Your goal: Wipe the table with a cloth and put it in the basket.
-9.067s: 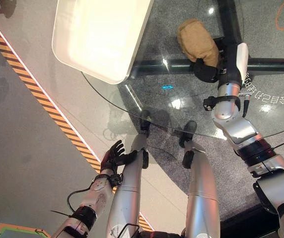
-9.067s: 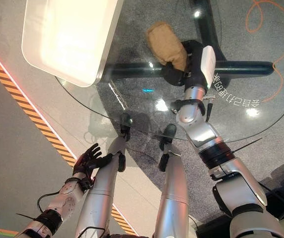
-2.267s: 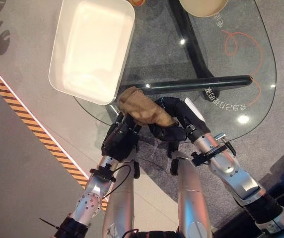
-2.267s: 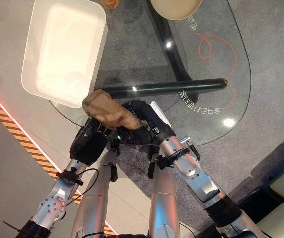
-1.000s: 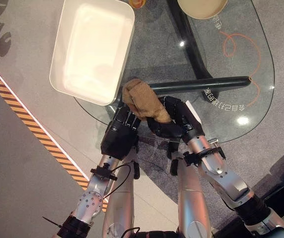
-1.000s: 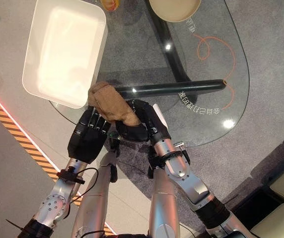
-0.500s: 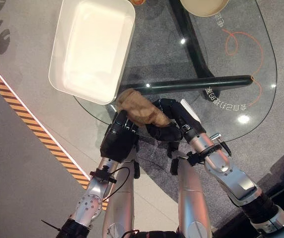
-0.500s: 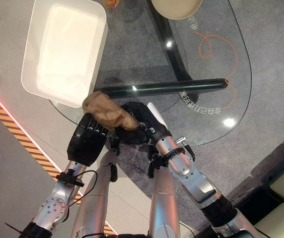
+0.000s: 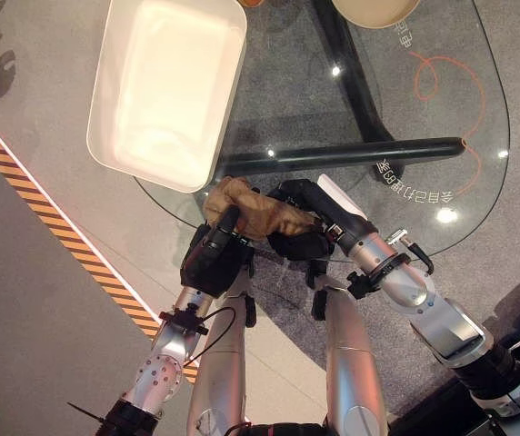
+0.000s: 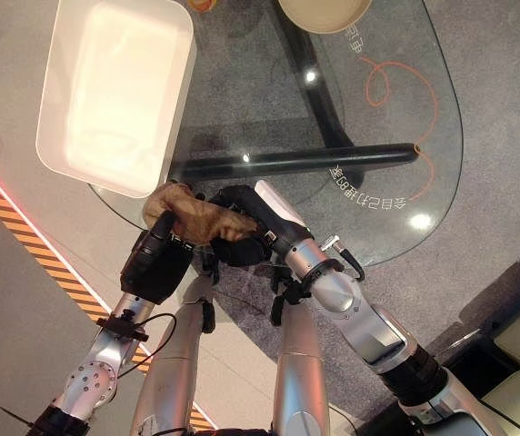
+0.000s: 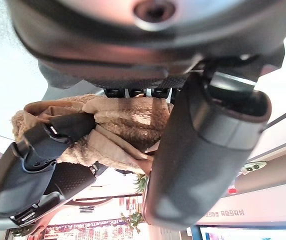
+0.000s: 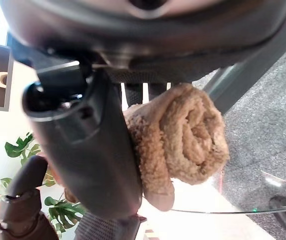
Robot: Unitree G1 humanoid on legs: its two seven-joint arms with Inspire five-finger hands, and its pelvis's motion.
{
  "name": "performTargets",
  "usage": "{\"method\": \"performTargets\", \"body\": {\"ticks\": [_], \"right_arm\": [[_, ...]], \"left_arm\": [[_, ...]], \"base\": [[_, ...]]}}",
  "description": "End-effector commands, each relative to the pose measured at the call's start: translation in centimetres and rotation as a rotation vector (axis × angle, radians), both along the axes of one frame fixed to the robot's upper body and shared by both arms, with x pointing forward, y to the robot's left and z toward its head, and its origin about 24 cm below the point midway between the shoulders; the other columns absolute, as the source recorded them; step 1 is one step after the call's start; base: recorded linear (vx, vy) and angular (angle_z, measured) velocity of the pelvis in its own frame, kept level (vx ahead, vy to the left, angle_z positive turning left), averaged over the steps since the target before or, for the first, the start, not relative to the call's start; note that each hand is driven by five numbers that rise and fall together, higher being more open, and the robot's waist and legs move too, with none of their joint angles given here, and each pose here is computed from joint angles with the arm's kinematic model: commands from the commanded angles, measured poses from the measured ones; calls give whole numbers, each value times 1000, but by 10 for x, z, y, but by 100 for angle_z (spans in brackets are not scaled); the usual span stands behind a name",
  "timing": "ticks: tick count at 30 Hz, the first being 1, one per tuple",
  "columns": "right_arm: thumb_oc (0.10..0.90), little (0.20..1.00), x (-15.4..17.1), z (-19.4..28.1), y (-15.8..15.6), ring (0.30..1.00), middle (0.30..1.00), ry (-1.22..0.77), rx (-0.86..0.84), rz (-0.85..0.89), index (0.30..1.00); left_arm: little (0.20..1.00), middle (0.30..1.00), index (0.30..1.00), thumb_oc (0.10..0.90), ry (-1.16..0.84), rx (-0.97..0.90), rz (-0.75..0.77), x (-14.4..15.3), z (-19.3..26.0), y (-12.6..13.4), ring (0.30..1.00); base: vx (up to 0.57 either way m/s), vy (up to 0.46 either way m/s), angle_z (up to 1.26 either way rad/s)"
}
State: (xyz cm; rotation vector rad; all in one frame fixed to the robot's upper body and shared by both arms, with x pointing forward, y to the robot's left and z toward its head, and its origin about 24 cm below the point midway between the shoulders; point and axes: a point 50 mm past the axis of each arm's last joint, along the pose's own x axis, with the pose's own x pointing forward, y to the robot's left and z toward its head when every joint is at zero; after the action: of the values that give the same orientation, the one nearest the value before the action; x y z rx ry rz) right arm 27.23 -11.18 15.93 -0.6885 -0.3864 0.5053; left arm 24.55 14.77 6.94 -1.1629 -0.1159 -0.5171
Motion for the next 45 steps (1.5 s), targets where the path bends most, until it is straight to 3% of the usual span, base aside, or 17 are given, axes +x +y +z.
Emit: {"method": "performTargets", "body": {"ticks": [1, 2, 4, 5, 30, 31, 32, 33, 45], "right_arm": [[100, 200, -32, 16, 32, 300, 300, -97, 3, 219, 300], [100, 200, -32, 18, 32, 300, 300, -101, 10, 219, 300], [100, 200, -32, 19, 32, 300, 300, -106, 17, 219, 300], [100, 200, -32, 20, 33, 300, 300, -111, 24, 221, 300], [100, 200, -27, 19, 28, 300, 300, -106, 120, 141, 300], [300, 400, -27, 20, 27, 472, 472, -111, 138, 128, 472], [726, 826, -27, 20, 27, 836, 836, -118, 151, 119, 836], [800, 900, -26, 21, 26, 900, 900, -125, 173, 105, 900], [800, 900, -21, 26, 4, 900, 900, -212, 276, -84, 900]], "left_arm": [[900, 900, 900, 800, -367, -61, -141, -15, 66, -23, 900], [900, 900, 900, 800, -364, -64, -142, -15, 66, -24, 900], [521, 575, 575, 421, -360, -66, -136, -15, 66, -23, 575], [200, 300, 300, 100, -362, -71, -114, -13, 67, -22, 300], [200, 300, 300, 100, -323, -111, -62, -11, 63, -18, 300], [200, 300, 300, 100, -322, -114, -62, -11, 63, -18, 300], [200, 300, 300, 100, -322, -117, -62, -11, 63, -18, 300], [200, 300, 300, 100, -322, -120, -60, -11, 63, -19, 300], [200, 300, 300, 100, -325, -124, -23, -11, 62, -15, 300]], "base": [[0, 0, 0], [0, 0, 0], [0, 0, 0], [0, 0, 0], [0, 0, 0], [0, 0, 0], [0, 0, 0], [0, 0, 0], [0, 0, 0]]}}
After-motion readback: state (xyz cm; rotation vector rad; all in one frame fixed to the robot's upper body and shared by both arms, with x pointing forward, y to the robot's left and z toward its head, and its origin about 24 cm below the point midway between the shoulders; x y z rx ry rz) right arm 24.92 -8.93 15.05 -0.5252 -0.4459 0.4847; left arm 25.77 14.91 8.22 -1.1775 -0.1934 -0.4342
